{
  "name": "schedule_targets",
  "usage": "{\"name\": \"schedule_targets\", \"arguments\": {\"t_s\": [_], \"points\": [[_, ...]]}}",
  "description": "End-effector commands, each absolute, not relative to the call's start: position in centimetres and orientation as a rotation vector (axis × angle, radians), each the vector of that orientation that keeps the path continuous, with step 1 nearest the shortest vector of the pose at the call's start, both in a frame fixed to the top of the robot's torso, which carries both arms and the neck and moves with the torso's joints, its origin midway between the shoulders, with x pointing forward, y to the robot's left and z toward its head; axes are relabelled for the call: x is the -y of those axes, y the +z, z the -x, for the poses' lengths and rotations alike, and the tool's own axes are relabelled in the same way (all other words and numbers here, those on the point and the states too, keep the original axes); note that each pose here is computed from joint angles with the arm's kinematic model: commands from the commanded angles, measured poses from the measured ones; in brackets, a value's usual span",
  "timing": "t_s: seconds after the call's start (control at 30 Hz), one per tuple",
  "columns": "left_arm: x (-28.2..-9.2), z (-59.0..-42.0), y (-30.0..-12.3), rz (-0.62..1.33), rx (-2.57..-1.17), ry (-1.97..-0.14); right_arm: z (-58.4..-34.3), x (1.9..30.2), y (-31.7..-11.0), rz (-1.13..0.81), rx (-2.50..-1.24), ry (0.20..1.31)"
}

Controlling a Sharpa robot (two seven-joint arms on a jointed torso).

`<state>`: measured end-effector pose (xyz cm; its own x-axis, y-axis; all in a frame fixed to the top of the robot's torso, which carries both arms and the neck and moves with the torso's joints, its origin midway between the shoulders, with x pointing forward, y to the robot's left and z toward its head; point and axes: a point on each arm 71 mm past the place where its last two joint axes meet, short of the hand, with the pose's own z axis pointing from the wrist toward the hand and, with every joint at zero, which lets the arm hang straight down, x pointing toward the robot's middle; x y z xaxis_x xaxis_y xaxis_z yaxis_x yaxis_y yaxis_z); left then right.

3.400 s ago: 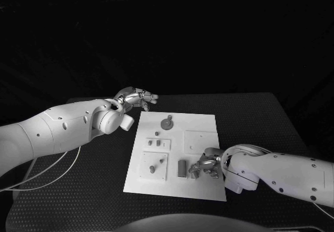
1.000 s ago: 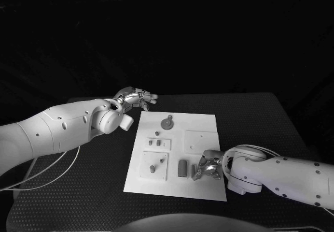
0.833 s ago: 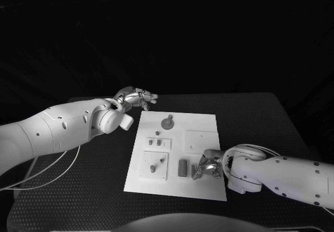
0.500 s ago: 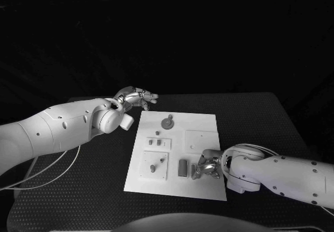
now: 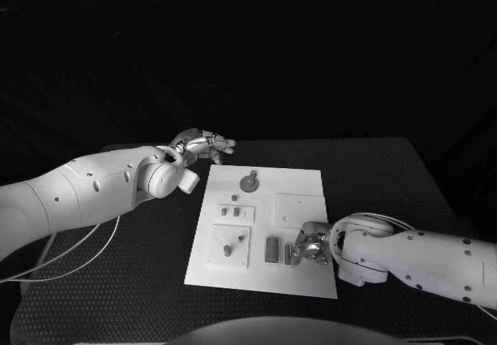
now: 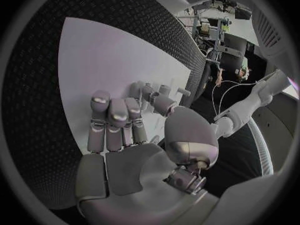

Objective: Assemble the parts on the task board

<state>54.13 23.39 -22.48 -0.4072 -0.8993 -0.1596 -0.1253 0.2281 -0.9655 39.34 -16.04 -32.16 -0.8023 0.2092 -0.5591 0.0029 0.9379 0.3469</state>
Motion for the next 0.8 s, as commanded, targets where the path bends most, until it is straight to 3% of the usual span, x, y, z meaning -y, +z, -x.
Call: {"name": "schedule_targets", "arguments": {"t_s": [0.03,0.5,0.63,0.8], "points": [[-23.1,-54.1,-22.4,0.946,-1.73,-1.271,-39.3,16.7,-32.6,-0.142,-2.482,0.39],[-23.2,-54.2,-22.3,0.944,-1.725,-1.272,-39.7,18.7,-31.9,-0.269,-2.52,0.491],[-23.4,-54.2,-22.3,0.948,-1.712,-1.272,-41.7,19.6,-30.3,-0.327,-2.46,0.606],[-23.7,-54.4,-22.2,0.964,-1.688,-1.277,-45.8,21.3,-28.3,-0.465,-2.284,0.771]]}}
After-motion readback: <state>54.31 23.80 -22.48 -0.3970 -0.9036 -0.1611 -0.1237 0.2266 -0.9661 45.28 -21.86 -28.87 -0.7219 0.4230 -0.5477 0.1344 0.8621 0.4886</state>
